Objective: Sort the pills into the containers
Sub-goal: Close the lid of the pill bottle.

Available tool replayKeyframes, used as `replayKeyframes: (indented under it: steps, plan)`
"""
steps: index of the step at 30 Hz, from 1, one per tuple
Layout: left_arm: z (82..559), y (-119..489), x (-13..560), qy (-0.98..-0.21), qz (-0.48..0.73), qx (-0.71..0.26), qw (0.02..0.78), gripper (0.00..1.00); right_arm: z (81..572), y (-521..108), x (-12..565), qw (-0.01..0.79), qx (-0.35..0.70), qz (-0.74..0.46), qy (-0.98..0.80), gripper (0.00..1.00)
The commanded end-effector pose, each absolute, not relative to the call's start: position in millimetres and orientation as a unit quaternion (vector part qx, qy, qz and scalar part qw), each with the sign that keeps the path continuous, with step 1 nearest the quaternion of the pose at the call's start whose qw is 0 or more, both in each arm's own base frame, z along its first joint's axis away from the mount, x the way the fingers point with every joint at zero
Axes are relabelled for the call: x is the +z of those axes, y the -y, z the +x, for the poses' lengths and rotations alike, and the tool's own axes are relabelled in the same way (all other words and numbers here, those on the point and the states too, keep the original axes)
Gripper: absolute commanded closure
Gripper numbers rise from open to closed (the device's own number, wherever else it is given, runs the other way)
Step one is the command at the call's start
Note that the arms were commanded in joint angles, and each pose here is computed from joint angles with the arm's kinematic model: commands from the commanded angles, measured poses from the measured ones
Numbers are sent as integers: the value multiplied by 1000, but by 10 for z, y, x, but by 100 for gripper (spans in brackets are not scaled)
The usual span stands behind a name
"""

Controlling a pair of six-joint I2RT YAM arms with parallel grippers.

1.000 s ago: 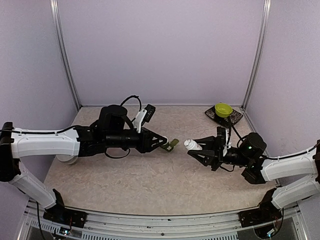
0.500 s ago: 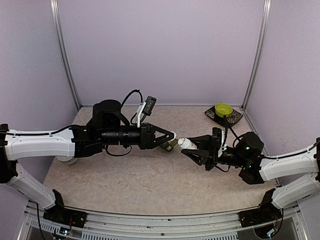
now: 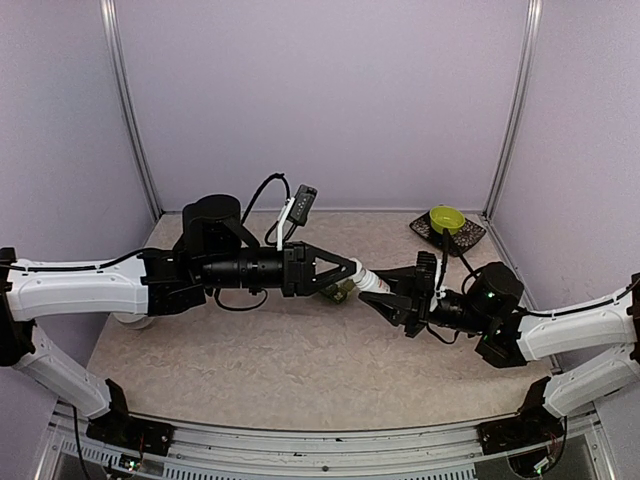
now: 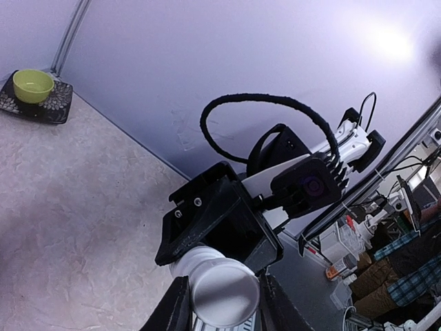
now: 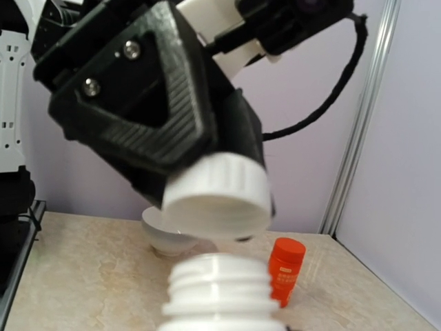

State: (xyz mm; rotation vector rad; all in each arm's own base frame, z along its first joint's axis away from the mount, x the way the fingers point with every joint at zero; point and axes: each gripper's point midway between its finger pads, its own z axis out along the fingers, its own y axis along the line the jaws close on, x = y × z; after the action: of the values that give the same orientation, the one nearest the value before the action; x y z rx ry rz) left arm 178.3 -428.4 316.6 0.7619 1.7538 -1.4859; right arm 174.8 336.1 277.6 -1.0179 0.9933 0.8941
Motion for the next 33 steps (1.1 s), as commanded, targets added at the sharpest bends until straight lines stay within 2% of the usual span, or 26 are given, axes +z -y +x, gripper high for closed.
replayKeyframes:
  steps: [1, 12, 33]
  plan:
    - [1752, 4315, 3352, -664, 293, -584, 365, 68, 1729, -3422, 2894, 678, 394, -451, -427, 92]
    - [1830, 4296, 3231, -683, 288, -555, 377, 68, 1706, -3427, 2936, 680, 395, -450, -424, 92]
    - [1732, 4401, 3188, -675, 295, -575, 357, 68, 1744, -3440, 2891, 679, 390, -446, -433, 92]
